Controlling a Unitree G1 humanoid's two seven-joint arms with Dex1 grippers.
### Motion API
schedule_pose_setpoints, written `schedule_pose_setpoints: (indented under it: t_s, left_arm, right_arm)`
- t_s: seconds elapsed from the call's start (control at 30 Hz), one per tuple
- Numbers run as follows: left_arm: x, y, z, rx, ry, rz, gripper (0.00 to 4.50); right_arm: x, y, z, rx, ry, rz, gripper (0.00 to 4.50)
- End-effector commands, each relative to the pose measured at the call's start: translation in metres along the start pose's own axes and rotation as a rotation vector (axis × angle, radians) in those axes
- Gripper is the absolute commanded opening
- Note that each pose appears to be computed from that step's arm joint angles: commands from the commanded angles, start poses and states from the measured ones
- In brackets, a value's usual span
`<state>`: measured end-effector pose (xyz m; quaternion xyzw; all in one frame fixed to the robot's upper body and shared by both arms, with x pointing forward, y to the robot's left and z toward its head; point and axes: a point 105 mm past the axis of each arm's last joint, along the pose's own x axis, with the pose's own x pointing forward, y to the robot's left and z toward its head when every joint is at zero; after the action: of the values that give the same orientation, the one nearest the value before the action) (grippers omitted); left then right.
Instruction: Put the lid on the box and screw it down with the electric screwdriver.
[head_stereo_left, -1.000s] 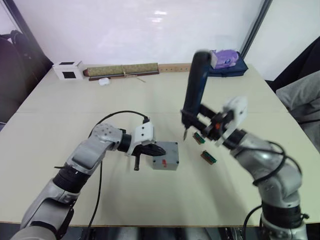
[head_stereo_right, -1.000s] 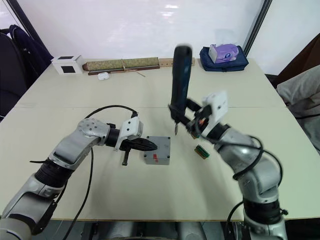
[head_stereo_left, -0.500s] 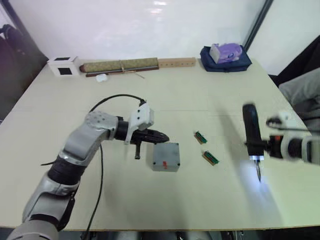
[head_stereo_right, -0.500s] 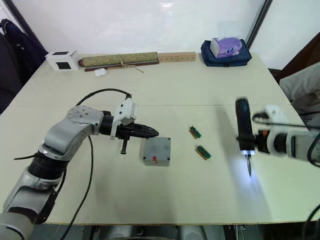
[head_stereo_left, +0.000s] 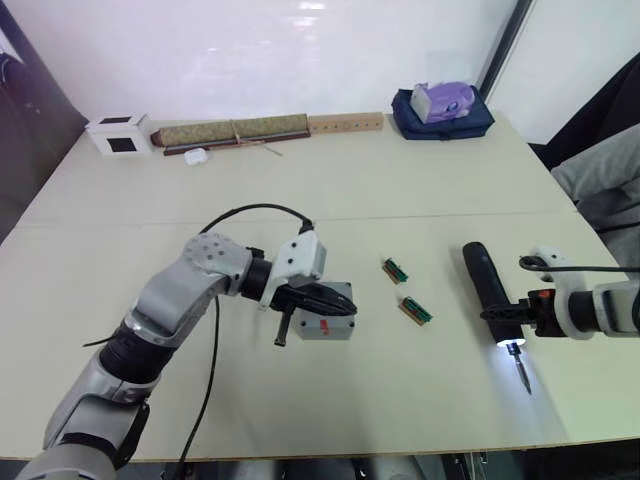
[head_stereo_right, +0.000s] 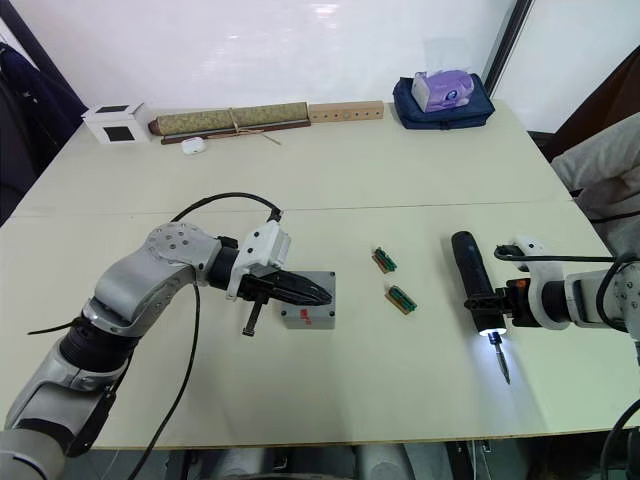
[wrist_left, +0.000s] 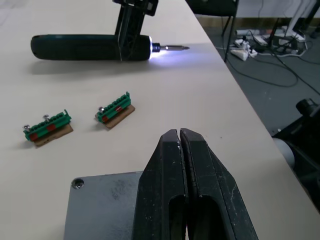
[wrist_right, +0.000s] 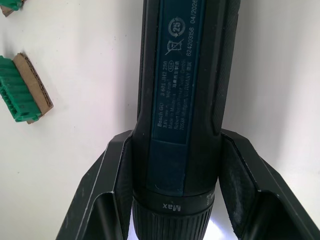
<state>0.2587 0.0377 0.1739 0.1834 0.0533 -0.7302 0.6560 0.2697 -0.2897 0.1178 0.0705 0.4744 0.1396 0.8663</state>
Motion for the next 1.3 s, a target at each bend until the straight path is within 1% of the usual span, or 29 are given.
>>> schedule_pose_setpoints:
  t_s: [0.03, 0.1, 0.13, 0.27, 0.4, 0.47, 0.57, 0.67, 0.73, 0.77, 0.8, 0.83, 0.87, 0.93, 0.97, 1.03, 1.17, 1.23, 1.3]
  left_arm:
    - [-0.007, 0.007, -0.002, 0.005, 0.008, 0.069, 0.0]
    - [-0.011, 0.009, -0.004, -0.008, 0.012, 0.087, 0.0]
    - [-0.013, 0.01, -0.005, -0.011, 0.012, 0.096, 0.0]
    - [-0.022, 0.021, -0.005, -0.017, 0.014, 0.151, 0.0]
    - [-0.031, 0.035, -0.006, -0.047, -0.006, 0.221, 0.0]
    - [-0.04, 0.043, -0.009, -0.058, -0.005, 0.267, 0.0]
    - [-0.053, 0.049, -0.012, -0.097, -0.021, 0.303, 0.0]
    - [-0.061, 0.052, -0.018, -0.138, -0.035, 0.333, 0.0]
    - [-0.068, 0.056, -0.028, -0.151, -0.014, 0.39, 0.0]
    - [-0.07, 0.057, -0.03, -0.153, -0.008, 0.404, 0.0]
    - [-0.073, 0.058, -0.034, -0.156, 0.01, 0.43, 0.0]
    - [-0.075, 0.057, -0.039, -0.16, 0.026, 0.444, 0.0]
    - [-0.075, 0.052, -0.051, -0.17, 0.07, 0.441, 0.0]
    - [-0.073, 0.044, -0.066, -0.193, 0.115, 0.434, 0.0]
    - [-0.07, 0.041, -0.073, -0.209, 0.124, 0.439, 0.0]
    - [-0.065, 0.036, -0.077, -0.227, 0.127, 0.426, 0.0]
    - [-0.056, 0.026, -0.083, -0.222, 0.163, 0.377, 0.0]
    - [-0.05, 0.025, -0.086, -0.22, 0.171, 0.365, 0.0]
    - [-0.047, 0.026, -0.088, -0.217, 0.177, 0.364, 0.0]
  right_arm:
    - [-0.006, -0.011, 0.006, -0.051, -0.015, -0.063, 3.37]
    - [-0.006, -0.012, 0.006, -0.075, -0.015, -0.074, 4.13]
    - [-0.006, -0.012, 0.007, -0.087, -0.015, -0.073, 4.42]
    - [-0.008, -0.005, 0.015, -0.114, -0.051, -0.039, 4.42]
    - [-0.01, -0.003, 0.026, -0.14, -0.104, -0.045, 4.42]
    - [-0.017, 0.005, 0.039, -0.169, -0.159, -0.029, 4.42]
    - [-0.026, 0.023, 0.057, -0.25, -0.222, 0.001, 4.42]
    - [-0.03, 0.037, 0.069, -0.327, -0.263, 0.017, 4.42]
    - [-0.032, 0.063, 0.078, -0.408, -0.321, 0.095, 4.42]
    - [-0.032, 0.07, 0.08, -0.427, -0.336, 0.116, 4.42]
    - [-0.031, 0.085, 0.077, -0.483, -0.341, 0.169, 4.42]
    - [-0.025, 0.103, 0.063, -0.553, -0.301, 0.241, 4.42]
    - [-0.012, 0.126, 0.044, -0.594, -0.254, 0.351, 4.42]
    - [0.004, 0.154, 0.014, -0.633, -0.199, 0.492, 4.42]
    - [0.014, 0.163, 0.003, -0.641, -0.184, 0.528, 4.42]
    - [0.024, 0.171, -0.009, -0.658, -0.176, 0.546, 4.42]
    - [0.036, 0.191, -0.019, -0.657, -0.179, 0.606, 4.42]
    - [0.039, 0.198, -0.025, -0.678, -0.168, 0.628, 4.42]
    - [0.041, 0.2, -0.025, -0.678, -0.171, 0.631, 4.42]
